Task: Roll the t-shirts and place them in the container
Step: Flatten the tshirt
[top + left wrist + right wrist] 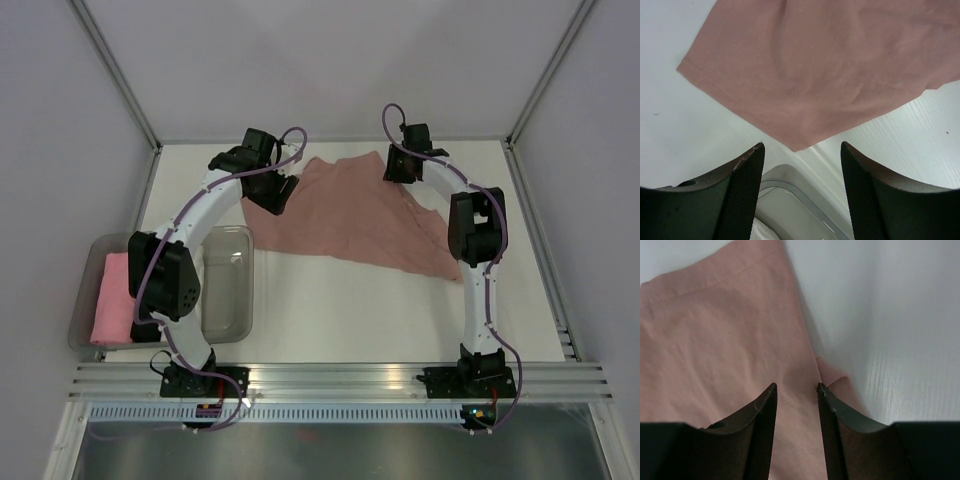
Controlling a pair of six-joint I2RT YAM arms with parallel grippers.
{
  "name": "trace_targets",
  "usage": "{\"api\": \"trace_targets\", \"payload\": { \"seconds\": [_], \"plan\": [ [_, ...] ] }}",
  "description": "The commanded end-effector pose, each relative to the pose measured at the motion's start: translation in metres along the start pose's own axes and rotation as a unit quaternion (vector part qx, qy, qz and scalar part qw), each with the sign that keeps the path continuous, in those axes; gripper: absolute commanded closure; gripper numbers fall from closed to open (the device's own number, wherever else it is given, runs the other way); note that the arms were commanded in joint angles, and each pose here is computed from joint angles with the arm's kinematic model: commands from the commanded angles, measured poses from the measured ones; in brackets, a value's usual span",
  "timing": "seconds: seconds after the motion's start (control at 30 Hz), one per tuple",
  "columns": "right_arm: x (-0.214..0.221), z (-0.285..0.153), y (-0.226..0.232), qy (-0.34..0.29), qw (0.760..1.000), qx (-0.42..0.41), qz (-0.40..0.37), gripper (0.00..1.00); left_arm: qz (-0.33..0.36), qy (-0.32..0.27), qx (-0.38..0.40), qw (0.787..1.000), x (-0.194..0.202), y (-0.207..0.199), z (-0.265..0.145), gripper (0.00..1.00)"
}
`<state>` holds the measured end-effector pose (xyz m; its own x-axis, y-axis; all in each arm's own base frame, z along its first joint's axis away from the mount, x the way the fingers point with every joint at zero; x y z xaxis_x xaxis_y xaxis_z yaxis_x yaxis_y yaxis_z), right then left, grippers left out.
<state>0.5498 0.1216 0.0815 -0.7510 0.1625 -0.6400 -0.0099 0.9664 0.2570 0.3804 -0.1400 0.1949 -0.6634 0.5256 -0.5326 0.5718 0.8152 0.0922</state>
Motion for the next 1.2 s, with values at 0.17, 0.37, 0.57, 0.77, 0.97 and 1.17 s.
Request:
{"api": "trace_targets", "payload": {
  "seconds": [0.17,0.37,0.57,0.77,0.97,1.17],
  "plan": [
    [0.017,0.003,-0.003,0.024,1.0,0.003,-0.011,0.57,0.008,-0.002,-0.013,1.0,-0.002,0.005,-0.004,0.32],
    [0.007,-0.009,-0.011,-0.001,0.998,0.051,-0.034,0.5,0.01,-0.003,-0.012,1.0,-0.003,0.005,-0.003,0.32],
    [0.006,-0.015,-0.021,0.009,0.996,0.072,-0.057,0.5,0.01,-0.004,-0.013,1.0,-0.003,0.005,-0.006,0.32],
    [0.027,-0.005,-0.017,0.031,0.998,0.045,-0.032,0.54,0.011,-0.003,-0.014,1.0,-0.003,0.005,-0.004,0.32],
    [0.02,-0.009,-0.006,0.024,0.999,0.017,-0.032,0.83,0.012,-0.002,-0.015,1.0,-0.003,0.005,-0.005,0.32],
    [-0.001,-0.026,0.002,-0.007,0.999,0.005,-0.039,1.0,0.013,-0.005,-0.016,1.0,-0.004,0.006,-0.007,0.32]
  ]
}}
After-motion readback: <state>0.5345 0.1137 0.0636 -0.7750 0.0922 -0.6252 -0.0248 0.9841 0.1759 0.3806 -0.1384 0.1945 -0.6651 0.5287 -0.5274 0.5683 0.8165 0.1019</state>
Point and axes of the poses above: each gripper's point midway between its finger pads, its own z axis out along the fingers, its own y axis along the line the jaws close on, x = y × z, the point moved 5 cm from there along -z, back along the fingers
